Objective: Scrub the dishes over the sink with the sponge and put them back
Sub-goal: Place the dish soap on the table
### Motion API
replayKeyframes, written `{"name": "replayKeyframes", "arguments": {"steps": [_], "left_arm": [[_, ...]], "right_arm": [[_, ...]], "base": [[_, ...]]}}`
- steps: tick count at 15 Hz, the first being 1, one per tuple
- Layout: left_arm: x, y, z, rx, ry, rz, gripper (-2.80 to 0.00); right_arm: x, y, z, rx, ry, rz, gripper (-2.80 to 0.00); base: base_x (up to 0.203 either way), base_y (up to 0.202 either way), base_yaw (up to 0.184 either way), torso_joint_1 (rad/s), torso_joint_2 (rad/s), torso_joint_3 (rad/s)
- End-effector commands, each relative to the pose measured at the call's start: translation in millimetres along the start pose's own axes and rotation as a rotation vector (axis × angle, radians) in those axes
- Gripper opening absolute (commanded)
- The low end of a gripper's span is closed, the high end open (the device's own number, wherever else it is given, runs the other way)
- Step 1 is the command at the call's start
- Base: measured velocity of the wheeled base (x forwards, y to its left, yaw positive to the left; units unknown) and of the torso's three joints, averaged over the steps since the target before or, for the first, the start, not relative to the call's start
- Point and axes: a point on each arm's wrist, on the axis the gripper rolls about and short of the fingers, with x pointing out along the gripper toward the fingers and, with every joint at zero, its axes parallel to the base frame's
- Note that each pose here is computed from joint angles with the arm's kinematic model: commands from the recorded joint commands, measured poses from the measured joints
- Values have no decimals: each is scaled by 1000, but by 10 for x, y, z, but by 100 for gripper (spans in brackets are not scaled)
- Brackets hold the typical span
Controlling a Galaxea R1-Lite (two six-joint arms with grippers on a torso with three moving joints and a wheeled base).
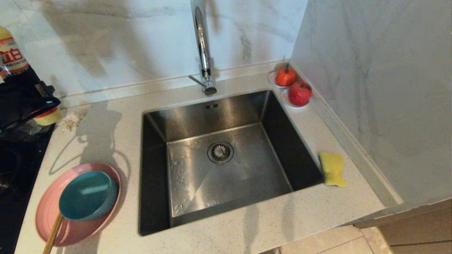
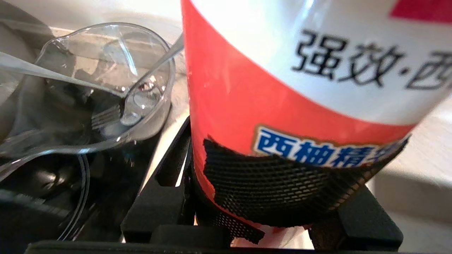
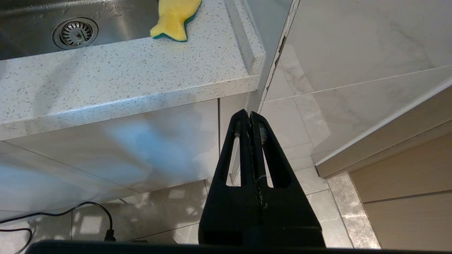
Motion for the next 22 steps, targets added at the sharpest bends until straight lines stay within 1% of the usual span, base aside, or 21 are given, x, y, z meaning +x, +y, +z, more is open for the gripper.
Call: {"name": "replayKeyframes", "arguments": {"steps": [1, 6, 10, 11, 17, 21, 22], "left_arm": [[337, -86, -375, 8, 41, 37, -280], [615, -277, -593, -3, 23, 85, -280], [812, -304, -798, -17, 21, 132, -280], [858, -313, -805, -22, 4, 136, -280], [1094, -359, -855, -39, -36, 146, -280], [1220, -375, -907, -62, -88, 155, -280], [1248, -380, -902, -70, -113, 162, -280]], "right_arm": [[1, 0, -5, 1, 1, 0, -280], [0, 0, -3, 0, 0, 1, -280], [0, 0, 0, 0, 0, 0, -280], [0, 0, -1, 0, 0, 0, -280], [0, 0, -3, 1, 1, 0, -280], [1, 0, -5, 1, 1, 0, -280], [1, 0, -5, 1, 1, 0, -280]], "base": [[0, 0, 0, 0, 0, 0], [0, 0, 0, 0, 0, 0], [0, 0, 0, 0, 0, 0], [0, 0, 0, 0, 0, 0], [0, 0, 0, 0, 0, 0], [0, 0, 0, 0, 0, 0], [0, 0, 0, 0, 0, 0]]}}
